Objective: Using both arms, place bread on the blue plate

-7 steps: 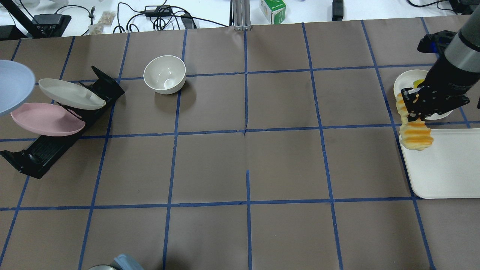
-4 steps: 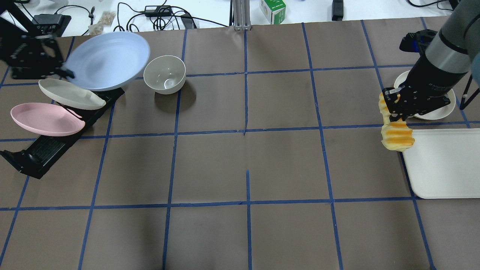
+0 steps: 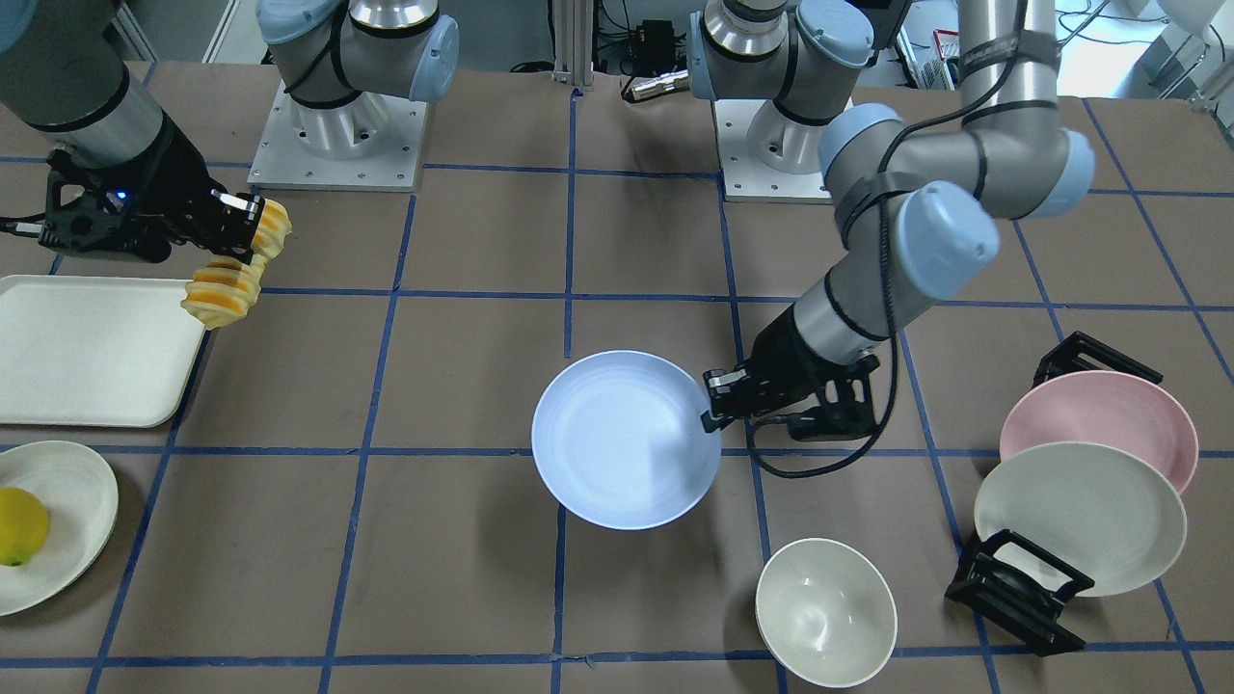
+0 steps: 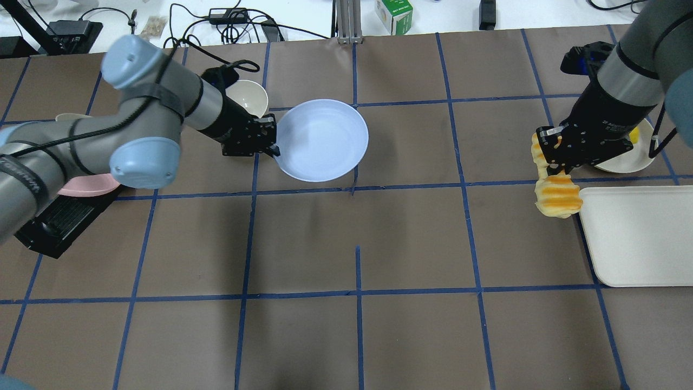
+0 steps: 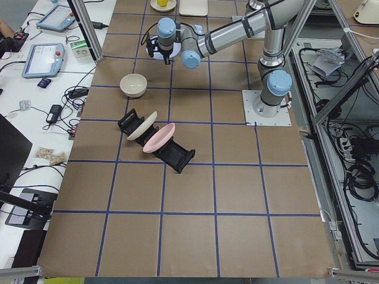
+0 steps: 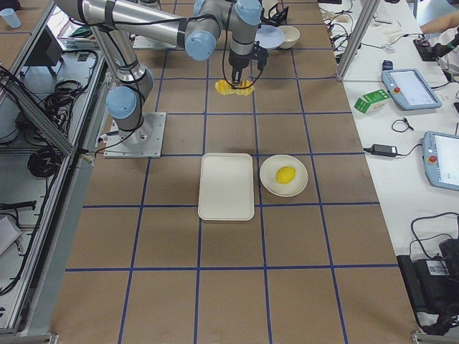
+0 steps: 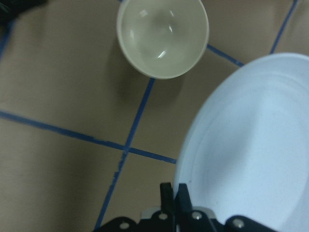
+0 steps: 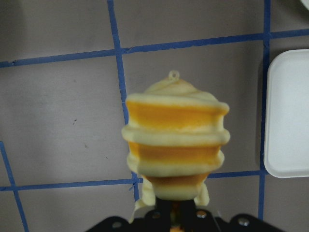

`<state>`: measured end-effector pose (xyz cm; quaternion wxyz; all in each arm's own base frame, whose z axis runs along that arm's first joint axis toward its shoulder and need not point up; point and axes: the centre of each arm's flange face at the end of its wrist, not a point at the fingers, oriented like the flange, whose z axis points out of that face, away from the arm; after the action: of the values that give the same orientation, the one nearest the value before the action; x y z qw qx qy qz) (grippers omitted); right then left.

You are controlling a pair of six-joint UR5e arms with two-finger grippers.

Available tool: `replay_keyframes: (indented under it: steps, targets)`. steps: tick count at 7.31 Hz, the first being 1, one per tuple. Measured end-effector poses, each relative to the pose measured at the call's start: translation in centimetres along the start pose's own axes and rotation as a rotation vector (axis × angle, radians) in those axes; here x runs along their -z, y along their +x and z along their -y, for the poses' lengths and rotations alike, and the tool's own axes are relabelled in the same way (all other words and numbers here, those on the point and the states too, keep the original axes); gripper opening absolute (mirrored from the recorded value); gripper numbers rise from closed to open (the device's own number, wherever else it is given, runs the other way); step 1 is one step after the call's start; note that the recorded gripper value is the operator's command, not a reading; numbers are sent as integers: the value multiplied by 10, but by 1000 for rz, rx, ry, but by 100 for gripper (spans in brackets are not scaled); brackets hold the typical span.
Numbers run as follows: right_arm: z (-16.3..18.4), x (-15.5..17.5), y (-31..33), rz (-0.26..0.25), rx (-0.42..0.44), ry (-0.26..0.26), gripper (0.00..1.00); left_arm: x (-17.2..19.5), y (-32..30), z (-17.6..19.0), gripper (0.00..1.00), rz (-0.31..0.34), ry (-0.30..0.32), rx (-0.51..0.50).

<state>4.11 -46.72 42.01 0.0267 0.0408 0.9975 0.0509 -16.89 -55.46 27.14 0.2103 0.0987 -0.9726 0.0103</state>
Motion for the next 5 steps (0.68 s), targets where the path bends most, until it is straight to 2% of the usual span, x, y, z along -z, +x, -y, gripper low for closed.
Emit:
replay_keyframes:
  steps: [2,3,4,5]
  targets:
    - [4,1,-4,18,3,11,0,-65,20,-16,0,21,-72,-39]
    - [9,-2,-8,51,-7,16,0,-84,19,-17,0,27,-88,-46]
    - [16,-8,-16,76,-15,22,0,-95,17,-16,99,31,-93,-51]
    - [24,-16,-35,80,-6,34,0,-100,16,-15,100,34,-91,-52]
